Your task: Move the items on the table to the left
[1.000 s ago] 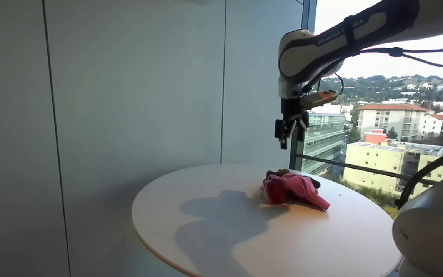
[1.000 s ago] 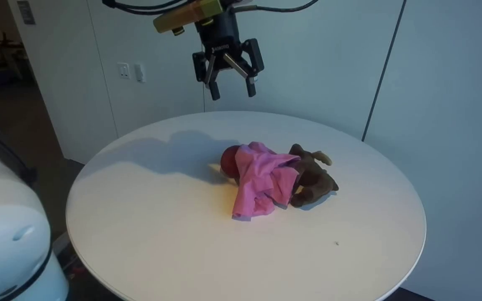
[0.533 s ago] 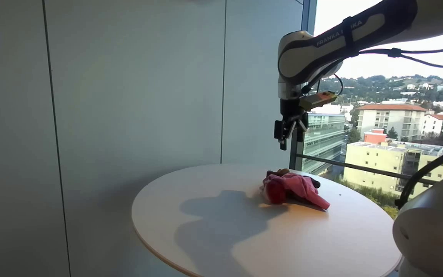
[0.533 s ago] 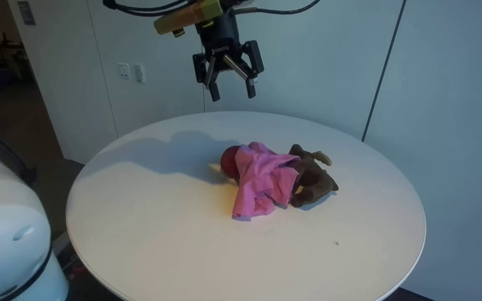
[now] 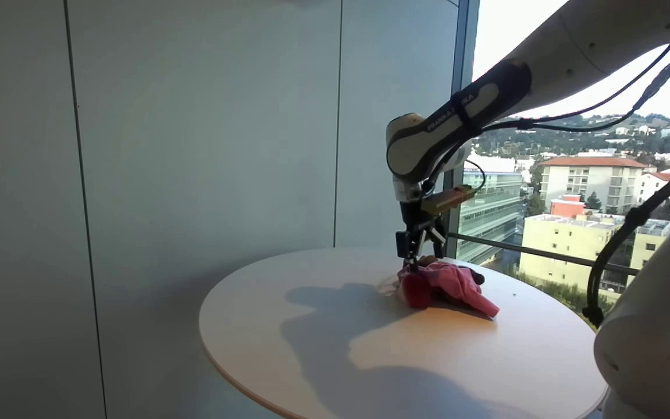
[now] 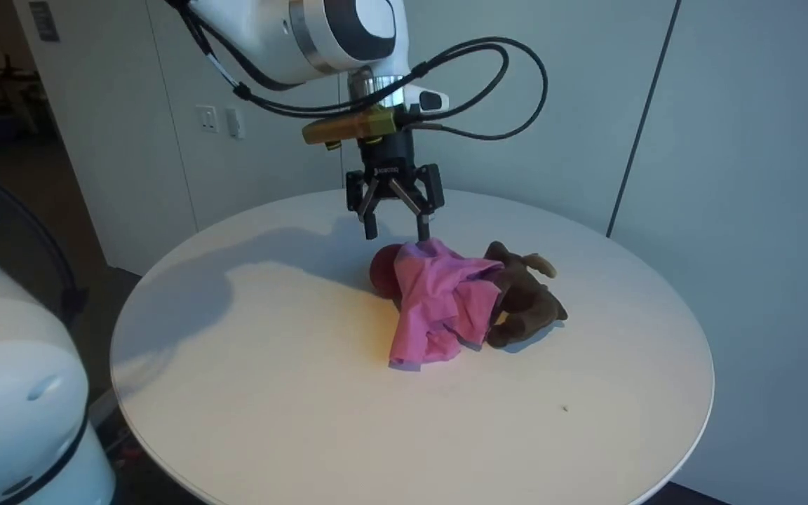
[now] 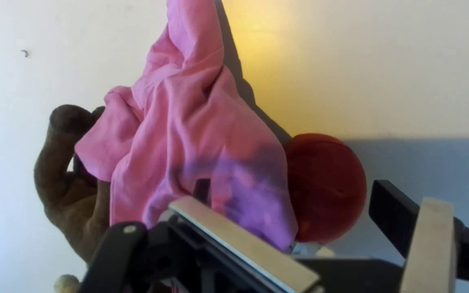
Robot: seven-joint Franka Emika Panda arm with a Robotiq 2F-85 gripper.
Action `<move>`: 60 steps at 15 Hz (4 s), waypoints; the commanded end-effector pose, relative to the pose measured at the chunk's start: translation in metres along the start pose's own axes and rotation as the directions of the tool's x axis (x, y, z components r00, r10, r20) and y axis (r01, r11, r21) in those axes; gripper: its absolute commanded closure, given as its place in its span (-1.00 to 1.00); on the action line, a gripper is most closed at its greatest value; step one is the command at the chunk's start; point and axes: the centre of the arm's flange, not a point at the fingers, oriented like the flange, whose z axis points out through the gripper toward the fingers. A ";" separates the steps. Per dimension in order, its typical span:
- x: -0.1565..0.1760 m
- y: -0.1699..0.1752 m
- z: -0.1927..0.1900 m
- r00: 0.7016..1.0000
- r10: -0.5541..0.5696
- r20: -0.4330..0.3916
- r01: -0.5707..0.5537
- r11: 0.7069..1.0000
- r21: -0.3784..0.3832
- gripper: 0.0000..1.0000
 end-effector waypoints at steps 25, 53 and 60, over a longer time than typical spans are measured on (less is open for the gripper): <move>0.028 0.076 -0.017 0.993 0.120 -0.017 -0.112 0.962 0.248 0.82; -0.027 -0.183 -0.125 0.761 -0.438 -0.477 0.590 0.773 0.232 -0.49; 0.051 -0.008 -0.112 0.793 -0.242 -0.559 0.314 0.949 0.034 -1.00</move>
